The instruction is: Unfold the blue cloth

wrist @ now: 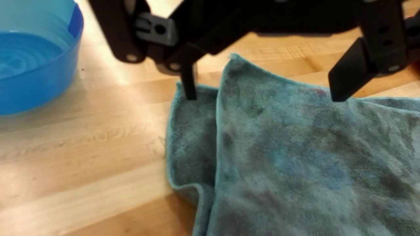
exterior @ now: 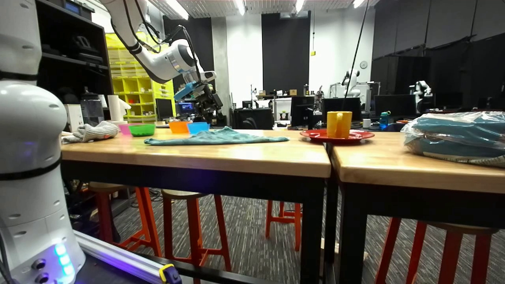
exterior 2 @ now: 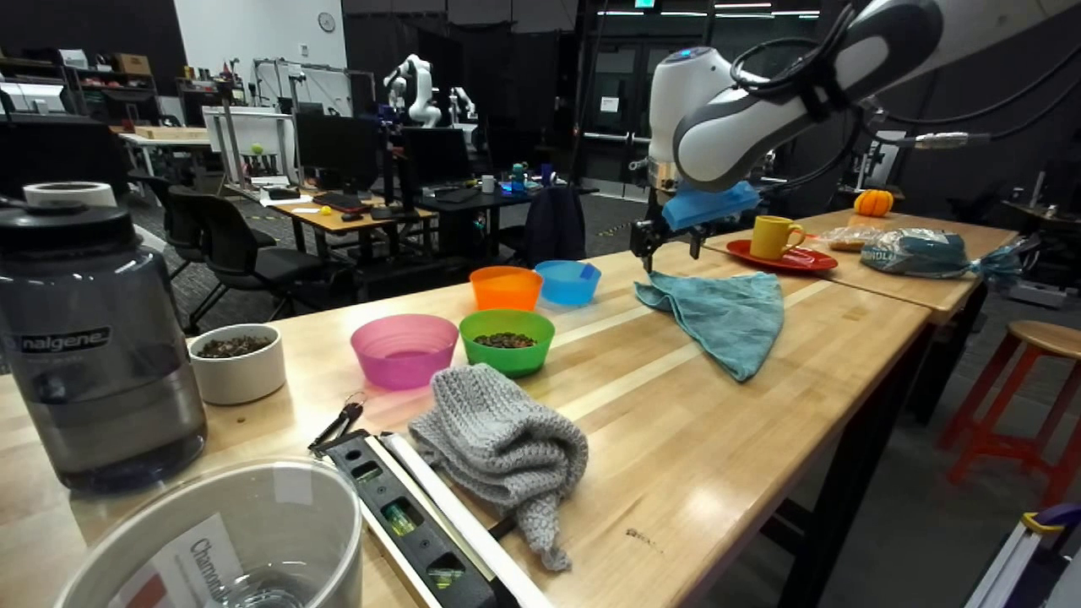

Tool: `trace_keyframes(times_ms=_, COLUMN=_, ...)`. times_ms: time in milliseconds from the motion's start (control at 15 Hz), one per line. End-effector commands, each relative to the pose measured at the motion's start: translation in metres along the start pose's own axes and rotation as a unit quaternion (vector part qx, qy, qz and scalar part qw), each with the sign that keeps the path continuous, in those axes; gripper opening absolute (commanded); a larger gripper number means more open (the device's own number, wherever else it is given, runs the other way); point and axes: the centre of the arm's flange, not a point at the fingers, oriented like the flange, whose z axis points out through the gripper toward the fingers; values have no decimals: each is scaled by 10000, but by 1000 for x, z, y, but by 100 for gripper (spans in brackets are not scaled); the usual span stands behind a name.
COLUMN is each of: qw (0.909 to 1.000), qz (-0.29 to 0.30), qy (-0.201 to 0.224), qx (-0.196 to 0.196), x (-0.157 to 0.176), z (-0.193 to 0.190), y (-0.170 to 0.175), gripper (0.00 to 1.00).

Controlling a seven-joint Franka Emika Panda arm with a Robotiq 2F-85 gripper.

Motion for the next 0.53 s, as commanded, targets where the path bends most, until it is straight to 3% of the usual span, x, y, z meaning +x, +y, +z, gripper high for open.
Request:
trace_keyframes(times_ms=0, qw=9997, qz=210, qy=-33, qx=-149, x=31, z=17, y=-12, gripper=100)
trace_keyframes(times_ms=133, qw=9994, qz=291, qy=-71, qx=-183, x=40, z=29, y=-13, gripper=100)
trace_keyframes(times_ms=200, qw=9992, qz=329, qy=-86, qx=-218, x=43, z=34, y=-13, gripper=93)
trace_keyframes(times_ms=267, qw=9989, qz=370, qy=-102, qx=-255, x=46, z=39, y=-12, gripper=74)
trace_keyframes(times_ms=467, qw=9983, qz=474, qy=-128, qx=-318, x=50, z=48, y=-7, gripper=53)
